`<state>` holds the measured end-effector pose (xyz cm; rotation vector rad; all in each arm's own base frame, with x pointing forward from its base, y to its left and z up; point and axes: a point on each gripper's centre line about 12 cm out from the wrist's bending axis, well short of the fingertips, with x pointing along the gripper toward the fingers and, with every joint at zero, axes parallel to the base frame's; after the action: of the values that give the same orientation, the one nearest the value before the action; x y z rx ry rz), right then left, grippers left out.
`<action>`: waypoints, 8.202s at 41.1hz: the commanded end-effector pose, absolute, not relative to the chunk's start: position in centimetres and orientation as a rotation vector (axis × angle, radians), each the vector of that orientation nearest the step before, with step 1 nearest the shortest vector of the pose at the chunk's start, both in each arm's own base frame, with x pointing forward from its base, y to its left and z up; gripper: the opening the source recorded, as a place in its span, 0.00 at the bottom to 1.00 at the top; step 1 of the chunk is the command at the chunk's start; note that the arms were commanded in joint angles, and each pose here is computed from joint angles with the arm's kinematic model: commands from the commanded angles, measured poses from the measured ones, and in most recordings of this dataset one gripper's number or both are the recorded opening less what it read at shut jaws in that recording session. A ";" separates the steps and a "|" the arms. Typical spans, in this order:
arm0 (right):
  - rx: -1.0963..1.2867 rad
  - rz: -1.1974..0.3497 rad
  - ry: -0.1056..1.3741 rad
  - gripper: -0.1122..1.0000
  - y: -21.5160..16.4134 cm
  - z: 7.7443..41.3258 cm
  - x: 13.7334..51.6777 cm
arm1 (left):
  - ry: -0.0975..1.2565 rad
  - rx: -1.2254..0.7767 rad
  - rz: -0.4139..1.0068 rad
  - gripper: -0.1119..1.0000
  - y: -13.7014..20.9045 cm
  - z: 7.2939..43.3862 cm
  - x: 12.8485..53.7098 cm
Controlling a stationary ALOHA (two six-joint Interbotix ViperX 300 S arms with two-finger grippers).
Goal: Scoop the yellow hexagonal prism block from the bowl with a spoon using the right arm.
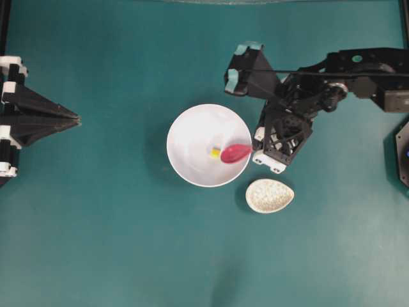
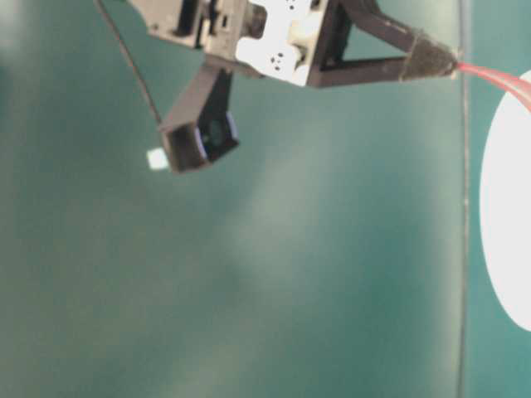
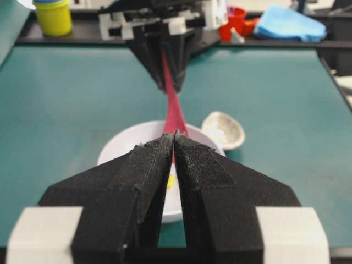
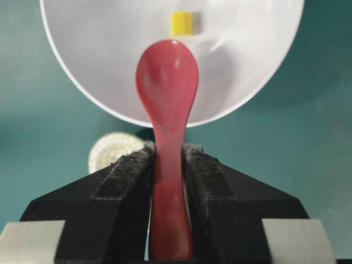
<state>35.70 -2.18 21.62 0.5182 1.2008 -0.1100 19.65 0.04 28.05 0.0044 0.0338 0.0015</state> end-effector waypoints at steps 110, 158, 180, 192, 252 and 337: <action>0.452 -0.142 1.037 0.32 -4.0 20.7 41.8 | -0.003 0.006 0.001 0.20 0.0 29.3 19.8; 0.429 -0.154 0.849 0.32 -3.3 20.7 40.9 | -0.002 0.006 0.001 0.20 0.0 29.3 19.8; 0.410 -0.170 0.731 0.32 -2.6 18.9 38.9 | 0.000 0.006 0.001 0.20 0.0 29.2 19.8; 0.394 -0.175 0.647 0.32 -2.4 18.7 37.8 | -0.003 0.006 0.001 0.20 0.0 29.3 19.8; 0.248 -0.124 0.318 0.32 -2.1 23.3 34.5 | -0.008 0.004 0.001 0.20 0.0 29.4 19.8; 0.220 -0.115 0.245 0.32 -2.3 26.3 32.6 | -0.064 0.027 0.001 0.20 0.0 30.0 19.9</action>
<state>32.56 -2.31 24.82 0.2265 0.2886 -0.1226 19.58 0.04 28.88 0.0229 -0.0337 0.0014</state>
